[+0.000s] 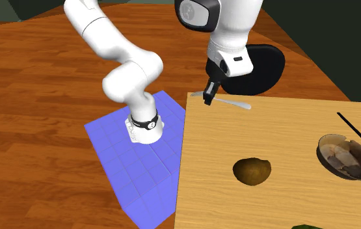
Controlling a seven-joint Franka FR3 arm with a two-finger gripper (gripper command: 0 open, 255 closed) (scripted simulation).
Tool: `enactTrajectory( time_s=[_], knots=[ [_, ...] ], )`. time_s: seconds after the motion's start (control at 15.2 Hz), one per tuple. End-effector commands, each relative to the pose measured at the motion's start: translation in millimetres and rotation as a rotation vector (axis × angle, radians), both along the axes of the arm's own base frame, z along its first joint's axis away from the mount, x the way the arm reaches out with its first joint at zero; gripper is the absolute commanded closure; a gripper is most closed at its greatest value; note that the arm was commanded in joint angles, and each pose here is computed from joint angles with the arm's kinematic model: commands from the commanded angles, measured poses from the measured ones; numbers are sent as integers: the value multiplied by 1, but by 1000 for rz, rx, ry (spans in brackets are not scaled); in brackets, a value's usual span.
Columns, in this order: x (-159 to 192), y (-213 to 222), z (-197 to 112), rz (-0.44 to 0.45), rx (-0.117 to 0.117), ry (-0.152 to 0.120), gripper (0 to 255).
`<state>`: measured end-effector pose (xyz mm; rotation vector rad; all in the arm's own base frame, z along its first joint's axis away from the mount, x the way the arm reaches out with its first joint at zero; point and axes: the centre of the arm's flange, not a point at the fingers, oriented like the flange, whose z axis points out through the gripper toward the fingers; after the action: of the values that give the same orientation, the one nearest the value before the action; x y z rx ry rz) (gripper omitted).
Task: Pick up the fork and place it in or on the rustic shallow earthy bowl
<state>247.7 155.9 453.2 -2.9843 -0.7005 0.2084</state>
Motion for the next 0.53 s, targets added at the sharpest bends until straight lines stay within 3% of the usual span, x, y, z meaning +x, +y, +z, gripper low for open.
enactTrajectory(
  time_s=[0.0,0.13,0.46],
  knots=[
    [-1,0,11,0,0,0,255],
    [-1,0,18,0,0,0,255],
    [56,32,15,0,0,0,255]
  ],
)
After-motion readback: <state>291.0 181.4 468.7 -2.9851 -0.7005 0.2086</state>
